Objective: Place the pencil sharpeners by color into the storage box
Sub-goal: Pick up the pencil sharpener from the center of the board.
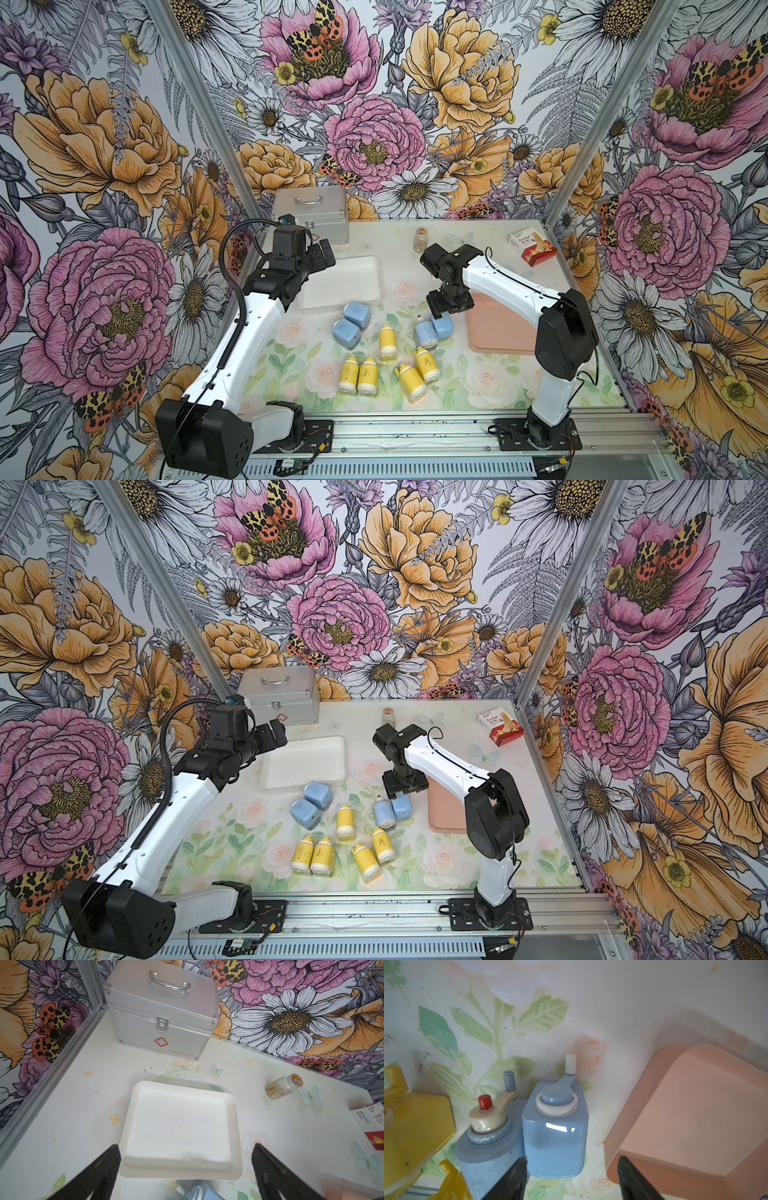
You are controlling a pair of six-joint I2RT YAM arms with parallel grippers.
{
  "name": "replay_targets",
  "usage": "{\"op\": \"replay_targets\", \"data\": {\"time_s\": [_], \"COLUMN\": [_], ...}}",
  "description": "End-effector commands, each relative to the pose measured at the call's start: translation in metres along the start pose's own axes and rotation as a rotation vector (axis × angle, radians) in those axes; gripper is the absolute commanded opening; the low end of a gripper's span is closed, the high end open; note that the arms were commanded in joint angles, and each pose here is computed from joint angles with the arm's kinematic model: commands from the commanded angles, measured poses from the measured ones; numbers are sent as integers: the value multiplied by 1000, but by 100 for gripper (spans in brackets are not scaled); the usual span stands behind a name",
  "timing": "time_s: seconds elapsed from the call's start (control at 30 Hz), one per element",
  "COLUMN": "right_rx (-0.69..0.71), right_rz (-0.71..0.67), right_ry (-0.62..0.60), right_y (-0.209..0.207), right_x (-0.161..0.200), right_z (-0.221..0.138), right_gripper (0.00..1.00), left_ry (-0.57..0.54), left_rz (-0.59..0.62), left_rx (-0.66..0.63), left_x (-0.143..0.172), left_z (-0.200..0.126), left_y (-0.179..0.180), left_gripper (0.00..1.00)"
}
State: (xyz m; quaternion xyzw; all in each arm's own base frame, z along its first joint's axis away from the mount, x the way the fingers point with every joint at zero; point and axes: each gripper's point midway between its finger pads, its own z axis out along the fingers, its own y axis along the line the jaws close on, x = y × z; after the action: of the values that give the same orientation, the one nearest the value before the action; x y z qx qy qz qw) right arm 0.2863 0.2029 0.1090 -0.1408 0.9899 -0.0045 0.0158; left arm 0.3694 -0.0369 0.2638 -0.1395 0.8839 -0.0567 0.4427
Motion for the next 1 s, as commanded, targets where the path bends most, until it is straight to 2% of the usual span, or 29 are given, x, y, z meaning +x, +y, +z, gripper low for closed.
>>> {"op": "replay_targets", "data": {"time_s": [0.0,0.6,0.97], "right_rx": [-25,-54,-60], "right_rz": [-4,-2,12], "right_ry": [-2,43,76], "right_y": [8,13,11], "right_x": [-5,3,4], "right_z": [8,34,54], "right_gripper": [71,69,63], "left_ry": [-9,3,7], "left_rz": [-14,-11,-8], "left_rx": [25,22,20], "left_x": [-2,0,1], "left_z": [-8,-3,-2], "left_y": [-1,-1,-1], "left_gripper": [99,99,99]}}
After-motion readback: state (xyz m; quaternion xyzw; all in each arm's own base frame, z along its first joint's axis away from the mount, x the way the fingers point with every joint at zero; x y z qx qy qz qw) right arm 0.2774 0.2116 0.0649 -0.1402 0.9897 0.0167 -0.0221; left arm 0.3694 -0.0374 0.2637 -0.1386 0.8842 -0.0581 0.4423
